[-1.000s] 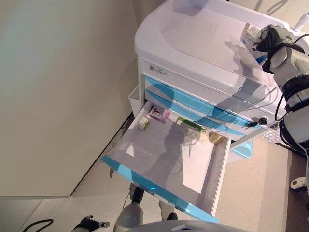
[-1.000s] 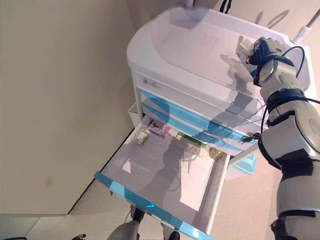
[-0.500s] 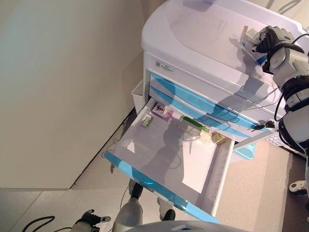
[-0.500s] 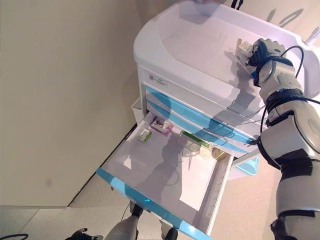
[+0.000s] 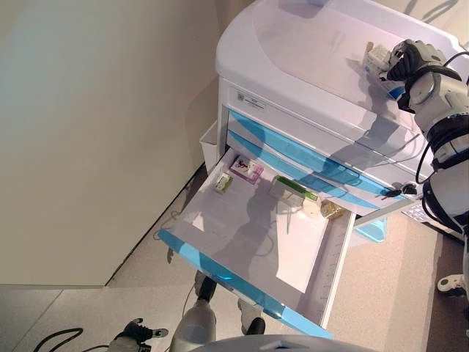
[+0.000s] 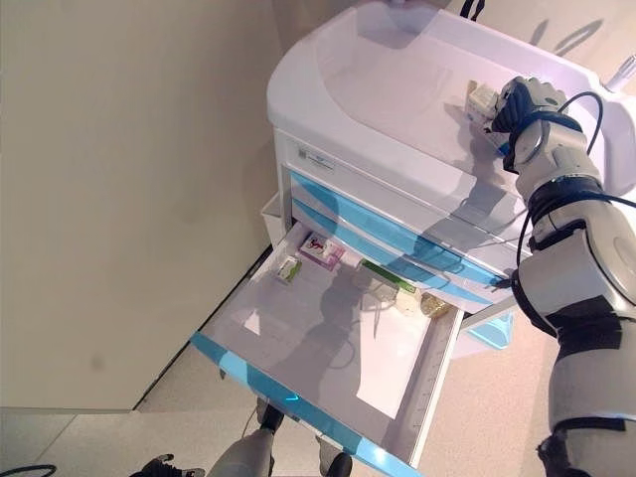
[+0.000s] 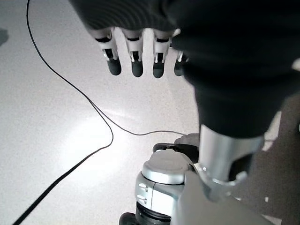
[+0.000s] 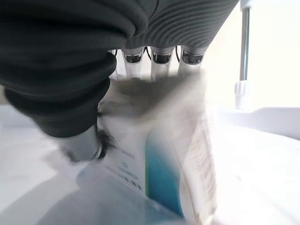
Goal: Open the drawer and pick up the medicine
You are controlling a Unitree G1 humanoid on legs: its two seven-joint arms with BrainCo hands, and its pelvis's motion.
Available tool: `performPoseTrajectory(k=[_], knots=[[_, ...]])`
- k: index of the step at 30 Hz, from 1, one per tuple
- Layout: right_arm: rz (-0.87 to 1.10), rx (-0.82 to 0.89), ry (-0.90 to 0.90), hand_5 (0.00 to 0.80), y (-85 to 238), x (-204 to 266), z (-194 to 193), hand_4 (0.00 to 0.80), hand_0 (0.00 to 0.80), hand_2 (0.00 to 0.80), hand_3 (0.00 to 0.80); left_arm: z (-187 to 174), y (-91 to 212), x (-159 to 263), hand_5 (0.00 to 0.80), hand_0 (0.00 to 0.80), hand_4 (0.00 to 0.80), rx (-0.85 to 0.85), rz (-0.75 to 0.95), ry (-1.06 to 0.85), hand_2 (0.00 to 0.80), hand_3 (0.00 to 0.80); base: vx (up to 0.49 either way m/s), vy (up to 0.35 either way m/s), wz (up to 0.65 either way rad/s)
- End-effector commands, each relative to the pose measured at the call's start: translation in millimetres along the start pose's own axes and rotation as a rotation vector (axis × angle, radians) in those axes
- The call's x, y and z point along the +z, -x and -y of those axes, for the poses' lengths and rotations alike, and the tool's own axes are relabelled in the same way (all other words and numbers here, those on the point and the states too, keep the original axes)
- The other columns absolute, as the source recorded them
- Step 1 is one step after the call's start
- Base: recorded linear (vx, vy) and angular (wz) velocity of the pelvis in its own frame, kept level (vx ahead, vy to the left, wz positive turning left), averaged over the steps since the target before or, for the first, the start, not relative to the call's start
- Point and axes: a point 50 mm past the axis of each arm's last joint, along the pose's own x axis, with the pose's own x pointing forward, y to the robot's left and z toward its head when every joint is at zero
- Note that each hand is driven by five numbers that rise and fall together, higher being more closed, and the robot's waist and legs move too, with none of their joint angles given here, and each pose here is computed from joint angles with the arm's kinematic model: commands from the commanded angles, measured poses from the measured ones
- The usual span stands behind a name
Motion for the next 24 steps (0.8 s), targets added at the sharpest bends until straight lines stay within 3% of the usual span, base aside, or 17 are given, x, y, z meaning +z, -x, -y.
performPoseTrajectory(k=[1, 7, 15, 24], knots=[[0.027, -0.028, 0.008, 0.000, 0, 3, 2, 0.000, 0.000, 0.000, 0.000, -7, -1, -2, 0.000, 0.000, 0.000, 0.021, -0.017, -0.047, 0.000, 0.000, 0.000, 0.000, 0.00], [0.090, -0.195, -0.085, 0.000, 1, 10, 37, 0.000, 0.000, 0.000, 0.000, -8, -1, -1, 0.000, 0.000, 0.000, 0.029, -0.010, -0.049, 0.000, 0.000, 0.000, 0.000, 0.00], [0.177, -0.580, -0.275, 0.000, 22, -1, 111, 0.000, 0.000, 0.000, 0.000, -8, 0, -4, 0.000, 0.000, 0.000, 0.055, -0.022, -0.037, 0.000, 0.000, 0.014, 0.007, 0.00], [0.272, -0.730, -0.557, 0.000, 45, -17, 130, 0.000, 0.000, 0.000, 0.000, -2, 2, -20, 0.000, 0.000, 0.000, 0.045, -0.072, -0.064, 0.000, 0.000, 0.026, 0.022, -0.22]])
